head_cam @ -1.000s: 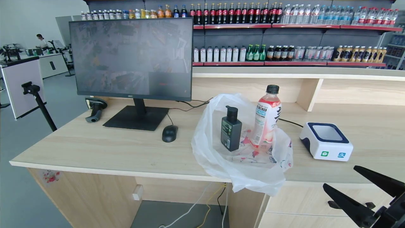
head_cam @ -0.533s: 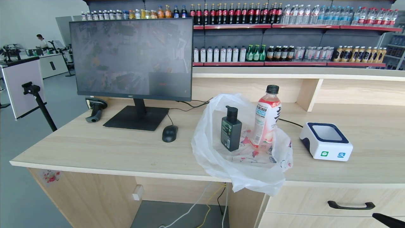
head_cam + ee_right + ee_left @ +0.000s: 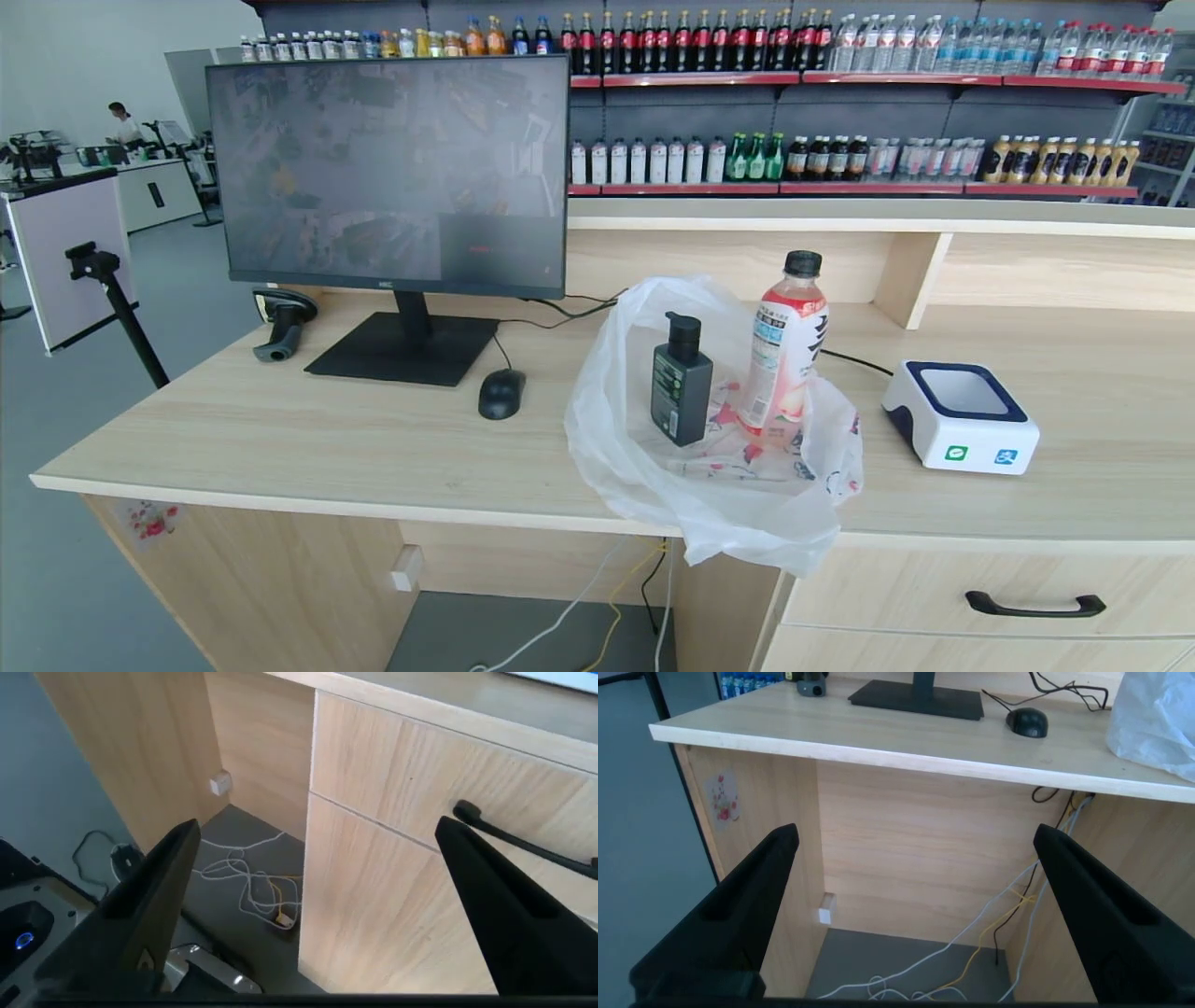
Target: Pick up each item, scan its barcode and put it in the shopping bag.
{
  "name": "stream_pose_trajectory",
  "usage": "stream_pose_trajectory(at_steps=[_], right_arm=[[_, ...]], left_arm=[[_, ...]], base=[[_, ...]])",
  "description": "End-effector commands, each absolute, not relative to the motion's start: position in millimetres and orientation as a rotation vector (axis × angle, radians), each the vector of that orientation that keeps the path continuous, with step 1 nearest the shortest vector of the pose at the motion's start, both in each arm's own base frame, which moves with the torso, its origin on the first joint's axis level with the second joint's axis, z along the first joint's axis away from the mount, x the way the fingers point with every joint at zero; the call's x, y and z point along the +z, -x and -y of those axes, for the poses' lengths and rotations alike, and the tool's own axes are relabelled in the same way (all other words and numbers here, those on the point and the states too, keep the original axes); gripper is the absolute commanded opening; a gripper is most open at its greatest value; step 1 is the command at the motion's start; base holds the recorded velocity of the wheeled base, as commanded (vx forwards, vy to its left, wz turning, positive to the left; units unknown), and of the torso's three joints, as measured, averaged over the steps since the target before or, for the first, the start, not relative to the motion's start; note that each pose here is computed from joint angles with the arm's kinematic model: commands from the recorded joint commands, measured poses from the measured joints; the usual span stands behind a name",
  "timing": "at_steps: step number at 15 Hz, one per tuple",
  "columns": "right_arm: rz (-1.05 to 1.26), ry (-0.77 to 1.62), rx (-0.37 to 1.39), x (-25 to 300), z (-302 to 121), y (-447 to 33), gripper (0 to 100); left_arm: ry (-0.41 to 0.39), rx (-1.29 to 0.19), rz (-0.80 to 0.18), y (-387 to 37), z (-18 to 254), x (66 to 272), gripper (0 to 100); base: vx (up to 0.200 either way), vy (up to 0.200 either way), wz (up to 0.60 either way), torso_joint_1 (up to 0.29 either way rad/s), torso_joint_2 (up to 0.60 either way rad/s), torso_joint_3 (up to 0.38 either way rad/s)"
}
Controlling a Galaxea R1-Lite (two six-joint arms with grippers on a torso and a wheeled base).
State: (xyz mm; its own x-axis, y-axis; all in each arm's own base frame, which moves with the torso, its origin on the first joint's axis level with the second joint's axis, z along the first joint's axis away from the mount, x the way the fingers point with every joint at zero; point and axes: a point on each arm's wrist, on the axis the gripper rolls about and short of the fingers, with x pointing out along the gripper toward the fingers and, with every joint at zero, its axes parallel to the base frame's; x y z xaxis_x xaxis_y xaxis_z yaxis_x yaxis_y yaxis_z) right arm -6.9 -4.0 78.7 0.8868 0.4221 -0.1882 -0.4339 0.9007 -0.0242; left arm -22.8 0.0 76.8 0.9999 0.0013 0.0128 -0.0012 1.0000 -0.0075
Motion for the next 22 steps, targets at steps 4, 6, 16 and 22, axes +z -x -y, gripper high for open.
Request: stream_pose_trajectory(at_steps=[4,6,16,22], right_arm=[[-0.087,0.036,0.211,77.2,4.3,15.3,100],[-0.089,0.04,0.207,77.3,4.5,15.1,100],[-0.104,0.0,-0.002,77.6,1.2,14.7,100],[0.0,0.034,-0.02,75.5,0.5,22.8,100]], left_arm=[[0.008,0.001,0.012,22.8,0.0,76.7,100],[0.008,0.001,0.012,22.8,0.0,76.7,100],[0.006,0.001,0.012,22.8,0.0,76.7,100],[0.006,0.0,0.014,22.8,-0.1,76.9,100]], base=[[0.0,0.0,0.0,0.0,0.0,0.0],[0.0,0.0,0.0,0.0,0.0,0.0],[0.0,0.0,0.0,0.0,0.0,0.0],[0.0,0.0,0.0,0.0,0.0,0.0]])
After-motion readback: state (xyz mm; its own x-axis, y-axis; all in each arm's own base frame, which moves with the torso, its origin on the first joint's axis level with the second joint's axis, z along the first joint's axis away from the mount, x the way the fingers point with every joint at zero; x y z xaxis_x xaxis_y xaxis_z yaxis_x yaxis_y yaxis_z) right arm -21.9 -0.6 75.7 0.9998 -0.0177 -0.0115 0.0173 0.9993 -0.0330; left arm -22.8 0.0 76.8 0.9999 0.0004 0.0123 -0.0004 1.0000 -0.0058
